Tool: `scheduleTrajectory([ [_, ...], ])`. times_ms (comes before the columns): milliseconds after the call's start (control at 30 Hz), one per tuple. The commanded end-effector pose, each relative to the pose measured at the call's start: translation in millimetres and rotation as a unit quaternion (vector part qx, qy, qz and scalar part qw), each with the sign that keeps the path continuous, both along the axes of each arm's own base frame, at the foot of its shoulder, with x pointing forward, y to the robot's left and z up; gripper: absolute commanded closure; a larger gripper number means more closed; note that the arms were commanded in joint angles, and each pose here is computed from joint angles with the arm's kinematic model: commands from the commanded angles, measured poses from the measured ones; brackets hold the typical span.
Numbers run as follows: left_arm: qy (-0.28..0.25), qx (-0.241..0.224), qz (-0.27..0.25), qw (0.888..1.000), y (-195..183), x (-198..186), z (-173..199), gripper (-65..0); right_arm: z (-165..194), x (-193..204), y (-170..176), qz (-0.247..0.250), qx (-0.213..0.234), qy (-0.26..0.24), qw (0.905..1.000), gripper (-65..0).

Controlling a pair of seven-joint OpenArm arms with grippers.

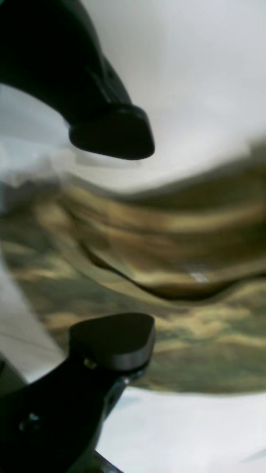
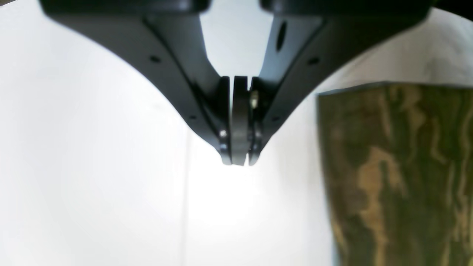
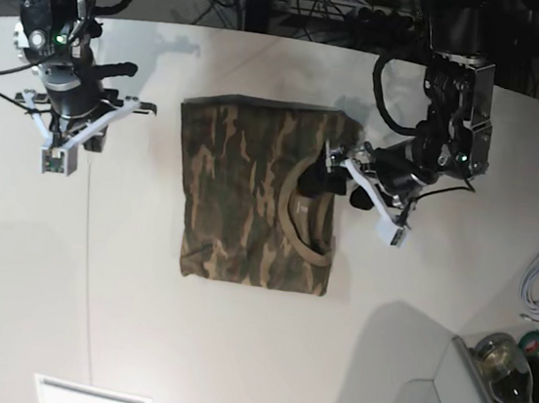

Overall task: Layout the t-shirt on the table in an organized manner, then fold the t-shirt properly
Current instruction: 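Grasp the shirt collar edge with the left gripper and rotate the shirt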

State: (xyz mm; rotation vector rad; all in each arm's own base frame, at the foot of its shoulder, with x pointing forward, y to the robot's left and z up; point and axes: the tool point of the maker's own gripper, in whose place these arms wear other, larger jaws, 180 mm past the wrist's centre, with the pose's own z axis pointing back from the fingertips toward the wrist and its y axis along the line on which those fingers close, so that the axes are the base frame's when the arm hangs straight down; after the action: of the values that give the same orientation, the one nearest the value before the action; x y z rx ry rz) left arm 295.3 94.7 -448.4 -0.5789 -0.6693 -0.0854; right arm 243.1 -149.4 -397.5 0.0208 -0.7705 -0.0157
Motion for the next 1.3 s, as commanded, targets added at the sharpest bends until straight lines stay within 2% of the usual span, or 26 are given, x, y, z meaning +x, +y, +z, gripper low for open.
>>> scheduleTrajectory([
  [0,-0.019,-0.015,-0.001,1.000,-8.2,9.7,8.0,-63.2,11.7,8.0,-3.6,-0.001,-0.003,-0.026,0.9996,0.0],
  [167,0.033,-0.025,-0.004,0.999,-36.3,2.2,-17.8,-62.5,11.2,6.1,-15.0,-0.014,-0.009,-0.025,0.9995,0.0],
  [233,0.050,-0.019,-0.006,0.999,-42.9,-2.9,-25.7,-57.3,10.8,4.3,-20.0,-0.020,-0.012,-0.024,0.9994,0.0],
  [333,0.061,-0.014,-0.012,0.998,-49.0,-8.4,-30.4,-38.0,12.3,2.8,-37.1,-0.041,-0.021,-0.025,0.9986,0.0],
  [433,0.064,-0.011,-0.013,0.998,-48.1,-9.6,-31.5,-7.6,17.4,2.4,-58.1,-0.067,-0.032,-0.038,0.9965,0.0],
  [467,0.061,-0.010,-0.014,0.998,-47.4,-7.5,-29.9,0.0,18.3,1.0,-62.9,-0.072,-0.036,-0.043,0.9958,0.0],
  [600,0.057,-0.004,-0.015,0.998,-42.8,-4.6,-28.1,0.0,23.4,-0.9,-76.4,-0.086,-0.047,-0.062,0.9933,0.0],
  [667,0.061,0.016,-0.023,0.998,-30.9,-3.1,-27.5,0.0,23.6,-1.5,-78.8,-0.087,-0.049,-0.061,0.9931,0.0],
  [733,0.059,0.055,-0.044,0.996,-20.6,0.8,-23.7,0.0,23.7,-1.5,-79.4,-0.088,-0.050,-0.062,0.9930,0.0],
  [800,0.055,0.118,-0.084,0.988,-9.4,-0.3,-23.6,0.0,23.5,-1.7,-79.4,-0.088,-0.050,-0.061,0.9931,0.0],
  [867,0.039,0.186,-0.136,0.972,-5.1,-2.4,-23.4,0.0,23.5,-1.8,-78.5,-0.088,-0.048,-0.061,0.9931,0.0],
  [933,0.020,0.265,-0.201,0.943,-0.3,-2.4,-25.1,0.0,23.2,-1.8,-77.5,-0.088,-0.047,-0.060,0.9932,0.0],
  [1067,-0.018,0.402,-0.312,0.861,11.8,4.1,-27.6,0.0,21.9,-4.0,-76.5,-0.088,-0.045,-0.058,0.9934,0.0],
  [1200,-0.079,0.486,-0.386,0.780,23.5,25.6,-17.5,0.0,19.1,-6.1,-72.1,-0.095,-0.036,-0.054,0.9933,0.0],
  [1267,-0.104,0.497,-0.435,0.743,22.9,30.5,-14.0,0.0,16.7,-6.7,-69.1,-0.098,-0.030,-0.046,0.9937,0.0],
])
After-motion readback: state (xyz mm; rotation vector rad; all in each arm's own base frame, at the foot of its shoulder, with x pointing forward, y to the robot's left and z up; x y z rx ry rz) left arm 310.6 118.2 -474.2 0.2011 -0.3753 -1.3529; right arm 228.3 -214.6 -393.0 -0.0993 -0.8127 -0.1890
